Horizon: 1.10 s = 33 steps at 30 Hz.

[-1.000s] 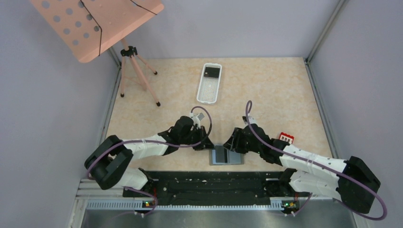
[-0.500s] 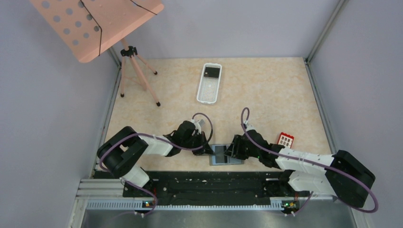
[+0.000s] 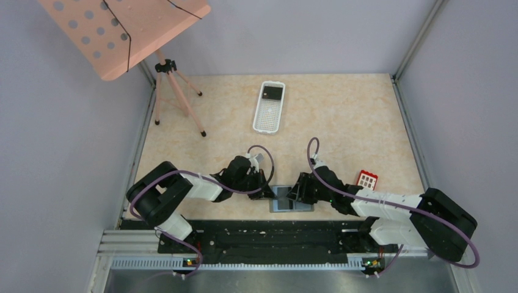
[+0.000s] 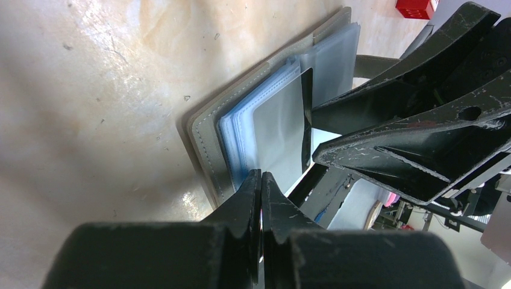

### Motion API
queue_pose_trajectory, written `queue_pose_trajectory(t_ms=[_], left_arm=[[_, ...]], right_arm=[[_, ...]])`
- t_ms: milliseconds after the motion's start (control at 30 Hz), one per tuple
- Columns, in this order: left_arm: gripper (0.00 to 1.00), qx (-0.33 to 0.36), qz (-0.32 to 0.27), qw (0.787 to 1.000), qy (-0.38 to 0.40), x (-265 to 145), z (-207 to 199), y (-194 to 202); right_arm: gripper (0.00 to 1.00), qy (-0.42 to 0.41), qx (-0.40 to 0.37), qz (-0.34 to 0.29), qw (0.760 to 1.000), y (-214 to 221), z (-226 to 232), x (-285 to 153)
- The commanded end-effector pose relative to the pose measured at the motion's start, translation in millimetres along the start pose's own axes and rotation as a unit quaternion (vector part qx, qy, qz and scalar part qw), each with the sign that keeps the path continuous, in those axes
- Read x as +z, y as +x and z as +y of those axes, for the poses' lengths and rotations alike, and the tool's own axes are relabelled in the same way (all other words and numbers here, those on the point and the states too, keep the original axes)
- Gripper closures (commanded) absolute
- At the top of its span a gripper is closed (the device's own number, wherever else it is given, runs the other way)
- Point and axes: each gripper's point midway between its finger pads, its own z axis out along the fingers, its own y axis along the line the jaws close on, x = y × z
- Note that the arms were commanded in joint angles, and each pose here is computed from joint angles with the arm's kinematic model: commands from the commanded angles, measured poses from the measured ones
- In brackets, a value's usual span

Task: Take the credit cards out of the card holder
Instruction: Remove the credit card from the card holder.

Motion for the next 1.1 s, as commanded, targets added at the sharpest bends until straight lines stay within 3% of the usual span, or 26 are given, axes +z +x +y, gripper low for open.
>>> queue_pose_trajectory(t_ms=[0,300,700,800,867,1067], left_arm=[[0.97,0.001,0.004,1.0,-0.028,2,18,7],[0.97,-0.003,0.006,0.999,-0.032,4,21,8],[0.97,-0.009,0.006,0.999,-0.037,6,24,7],[0.97,-0.011,0.008,0.999,-0.037,7,23,8],[0.97,-0.013,0.008,0.999,-0.042,7,25,8],[0.98,-0.008,0.012,0.997,-0.07,8,36,8]], right_arm=[[0.64,-0.017,0.004,-0.01,1.0,-5,-2,2],[0.75,-0.048,0.009,-0.015,0.999,-7,-5,-2],[0.76,-0.078,-0.001,-0.013,0.997,-7,2,-1],[0.86,-0.086,-0.002,-0.009,0.996,-7,5,0],[1.0,-0.076,-0.001,-0.011,0.997,-9,1,-1],[1.0,-0.036,0.009,-0.025,0.999,-17,-14,-13]])
